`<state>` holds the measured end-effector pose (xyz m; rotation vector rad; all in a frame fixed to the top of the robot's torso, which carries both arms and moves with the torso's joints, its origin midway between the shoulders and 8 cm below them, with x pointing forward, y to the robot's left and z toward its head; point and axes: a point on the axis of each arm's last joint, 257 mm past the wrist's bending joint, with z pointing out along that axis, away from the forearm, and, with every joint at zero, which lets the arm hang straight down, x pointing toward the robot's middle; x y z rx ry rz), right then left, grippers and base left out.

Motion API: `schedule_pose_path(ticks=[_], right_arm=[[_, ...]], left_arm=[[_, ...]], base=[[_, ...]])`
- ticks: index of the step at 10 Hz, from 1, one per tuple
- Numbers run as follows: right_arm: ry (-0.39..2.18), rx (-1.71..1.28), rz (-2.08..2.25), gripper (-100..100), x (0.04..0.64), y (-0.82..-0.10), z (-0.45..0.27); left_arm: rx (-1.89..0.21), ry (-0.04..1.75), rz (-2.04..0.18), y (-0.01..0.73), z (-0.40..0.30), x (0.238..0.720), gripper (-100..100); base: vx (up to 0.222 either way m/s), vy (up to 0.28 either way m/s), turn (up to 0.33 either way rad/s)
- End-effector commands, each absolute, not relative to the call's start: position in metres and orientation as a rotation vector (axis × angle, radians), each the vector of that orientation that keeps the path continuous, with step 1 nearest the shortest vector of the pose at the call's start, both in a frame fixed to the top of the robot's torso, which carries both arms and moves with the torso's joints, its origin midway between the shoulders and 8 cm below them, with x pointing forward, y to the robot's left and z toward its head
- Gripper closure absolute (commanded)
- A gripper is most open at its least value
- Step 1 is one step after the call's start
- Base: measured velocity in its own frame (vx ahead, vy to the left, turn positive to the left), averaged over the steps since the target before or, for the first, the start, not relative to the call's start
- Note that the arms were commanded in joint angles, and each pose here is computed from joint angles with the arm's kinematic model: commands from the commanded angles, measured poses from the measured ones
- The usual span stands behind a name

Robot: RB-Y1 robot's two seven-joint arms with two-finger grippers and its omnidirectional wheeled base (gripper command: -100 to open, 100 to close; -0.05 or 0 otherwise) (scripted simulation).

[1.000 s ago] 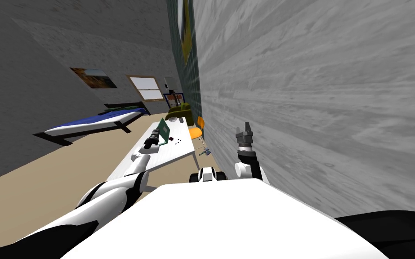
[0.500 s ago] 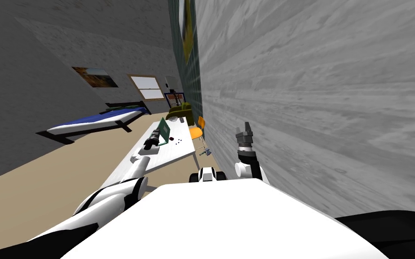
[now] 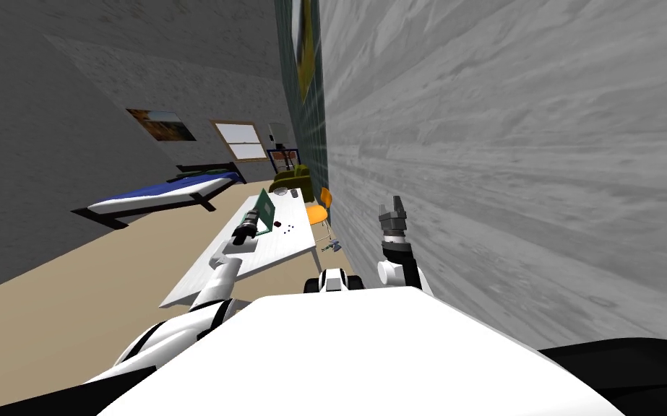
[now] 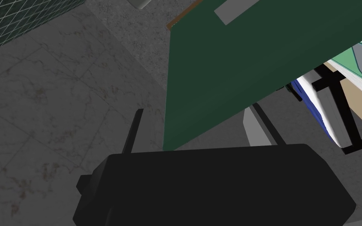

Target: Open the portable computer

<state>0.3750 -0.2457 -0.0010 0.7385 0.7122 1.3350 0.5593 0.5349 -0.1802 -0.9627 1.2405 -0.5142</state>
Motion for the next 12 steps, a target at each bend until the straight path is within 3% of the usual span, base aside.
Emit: schedule_pose_path(ticks=[1,5,12], right_arm=[[0.712,0.738,1.335,0,0.375,-0.246,-0.001],[0.712,0.738,1.335,0,0.375,-0.246,-0.001],[0.712,0.738,1.335,0,0.375,-0.246,-0.001]], left_arm=[[-1.003,1.265,-0.507,0.526,-0.199,0.540,100],[-0.963,1.237,-0.526,0.511,-0.174,0.527,100],[-0.987,1.206,-0.644,0.481,-0.175,0.574,100]], base=[[0.048,0.016,0.028],[0.036,0.010,0.035],[-0.020,0.043,0.078]])
